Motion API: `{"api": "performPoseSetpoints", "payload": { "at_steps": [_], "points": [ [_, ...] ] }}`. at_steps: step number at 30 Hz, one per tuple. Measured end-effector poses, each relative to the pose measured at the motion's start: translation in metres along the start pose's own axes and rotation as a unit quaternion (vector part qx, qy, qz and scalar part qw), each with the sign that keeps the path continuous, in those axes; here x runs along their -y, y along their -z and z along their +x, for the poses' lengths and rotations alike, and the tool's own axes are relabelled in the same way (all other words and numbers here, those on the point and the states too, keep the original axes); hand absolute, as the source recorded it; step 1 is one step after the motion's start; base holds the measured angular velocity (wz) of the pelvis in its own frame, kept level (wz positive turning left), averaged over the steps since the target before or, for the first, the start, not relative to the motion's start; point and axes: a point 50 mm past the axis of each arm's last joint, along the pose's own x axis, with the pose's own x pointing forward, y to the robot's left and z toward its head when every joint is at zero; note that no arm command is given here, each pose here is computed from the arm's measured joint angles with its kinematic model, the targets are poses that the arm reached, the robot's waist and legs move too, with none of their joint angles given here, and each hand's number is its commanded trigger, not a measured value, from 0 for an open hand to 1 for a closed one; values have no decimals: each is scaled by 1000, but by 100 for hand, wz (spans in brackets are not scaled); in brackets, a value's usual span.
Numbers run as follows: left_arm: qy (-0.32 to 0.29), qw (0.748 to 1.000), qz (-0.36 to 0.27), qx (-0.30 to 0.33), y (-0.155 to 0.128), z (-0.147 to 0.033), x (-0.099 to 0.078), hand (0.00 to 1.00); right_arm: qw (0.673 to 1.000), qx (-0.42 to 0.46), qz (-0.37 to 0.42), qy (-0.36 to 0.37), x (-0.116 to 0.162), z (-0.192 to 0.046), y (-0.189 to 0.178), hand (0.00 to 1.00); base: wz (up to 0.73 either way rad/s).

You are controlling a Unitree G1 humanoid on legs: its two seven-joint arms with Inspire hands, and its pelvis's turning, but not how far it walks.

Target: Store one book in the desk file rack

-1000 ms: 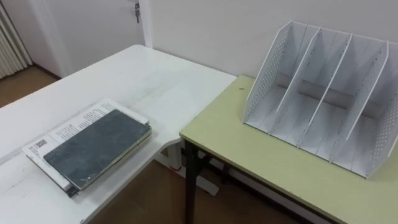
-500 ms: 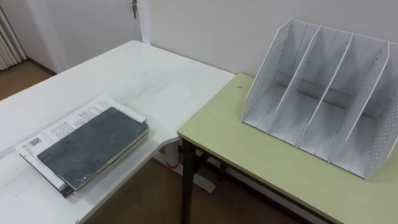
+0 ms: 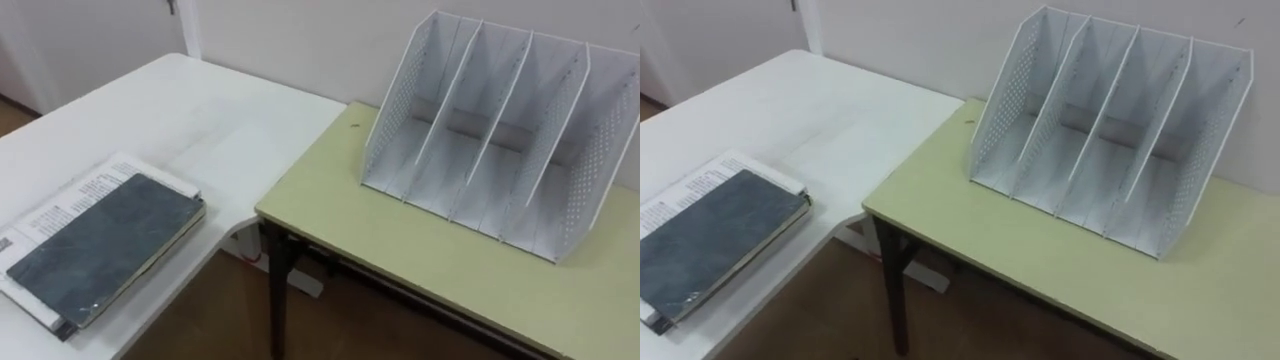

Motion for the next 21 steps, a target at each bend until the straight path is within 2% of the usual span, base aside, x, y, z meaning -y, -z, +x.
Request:
{"api": "performPoseSetpoints", "payload": {
  "at_steps": [3,7,11,17,21],
  "points": [
    [-25,999,25,37,-17,1,-10,0,1000,3,-18,4,1,0,-5,0,-1],
    [-76,991,41,106,-47,-7,-31,0,999,10,-35,4,2,0,-10,0,5],
    [-114,982,48,142,-61,-15,-46,0,999,13,-38,5,2,0,-11,0,1],
    [-206,956,77,196,-80,-36,-75,0,1000,7,-23,1,0,0,-6,0,3],
    [-296,922,72,240,-93,-56,-100,0,1000,8,-14,-2,-2,1,-2,0,1]
  ]
}}
